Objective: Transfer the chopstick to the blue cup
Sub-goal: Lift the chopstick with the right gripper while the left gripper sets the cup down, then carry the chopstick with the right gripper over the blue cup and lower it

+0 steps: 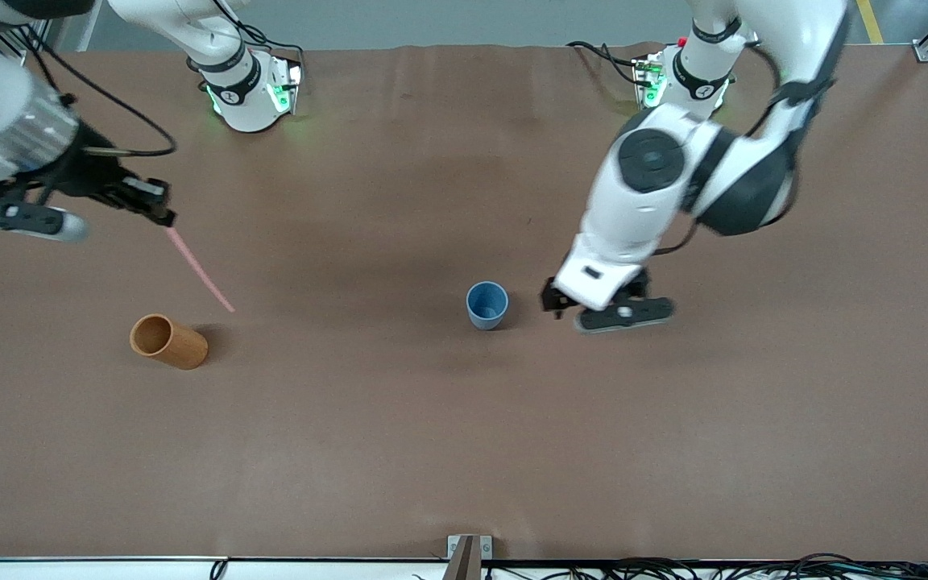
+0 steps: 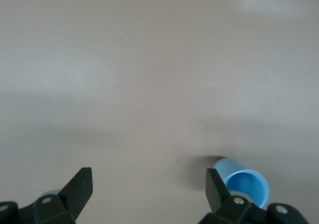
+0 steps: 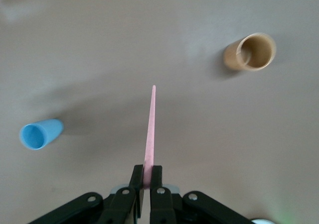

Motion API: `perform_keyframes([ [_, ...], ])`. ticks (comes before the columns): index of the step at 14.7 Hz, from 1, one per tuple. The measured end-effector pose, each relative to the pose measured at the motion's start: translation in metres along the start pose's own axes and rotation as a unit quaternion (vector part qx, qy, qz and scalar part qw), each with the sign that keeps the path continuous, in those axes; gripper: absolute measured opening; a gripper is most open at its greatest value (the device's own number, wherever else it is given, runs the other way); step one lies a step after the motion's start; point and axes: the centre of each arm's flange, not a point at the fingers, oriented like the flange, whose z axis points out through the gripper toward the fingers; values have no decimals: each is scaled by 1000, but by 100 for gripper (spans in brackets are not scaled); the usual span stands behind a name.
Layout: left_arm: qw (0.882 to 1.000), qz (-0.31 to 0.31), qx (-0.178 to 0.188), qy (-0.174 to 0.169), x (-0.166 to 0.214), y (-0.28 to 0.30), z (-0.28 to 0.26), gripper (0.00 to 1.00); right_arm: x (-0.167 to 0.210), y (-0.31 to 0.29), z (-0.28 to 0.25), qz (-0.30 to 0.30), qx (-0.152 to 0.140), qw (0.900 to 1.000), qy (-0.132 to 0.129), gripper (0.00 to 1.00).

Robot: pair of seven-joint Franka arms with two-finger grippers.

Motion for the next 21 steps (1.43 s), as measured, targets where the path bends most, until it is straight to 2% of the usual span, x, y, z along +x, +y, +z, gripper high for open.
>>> perform_keyframes([
  [4, 999, 50, -16, -10, 38, -123, -65, 100, -38, -120, 24, 32, -5, 999, -4, 9],
  [6, 996, 90, -13, -12, 42, -172, -91, 100, -64, -168, 42, 45, -3, 999, -3, 9],
  [8, 993, 114, -8, -23, 34, -199, -124, 100, -86, -212, 60, 64, 11, 998, 6, 9],
  [11, 989, 143, -3, -48, 15, -220, -179, 100, -110, -263, 95, 75, 13, 997, 4, 9],
  [13, 988, 148, -3, -51, 3, -222, -199, 100, -124, -287, 119, 78, 12, 997, 3, 9],
  [15, 987, 150, -3, -54, -1, -220, -201, 100, -140, -306, 144, 80, 5, 997, -1, 9],
  [21, 988, 145, -2, -57, 2, -220, -195, 100, -160, -338, 189, 86, 16, 996, 3, 9],
])
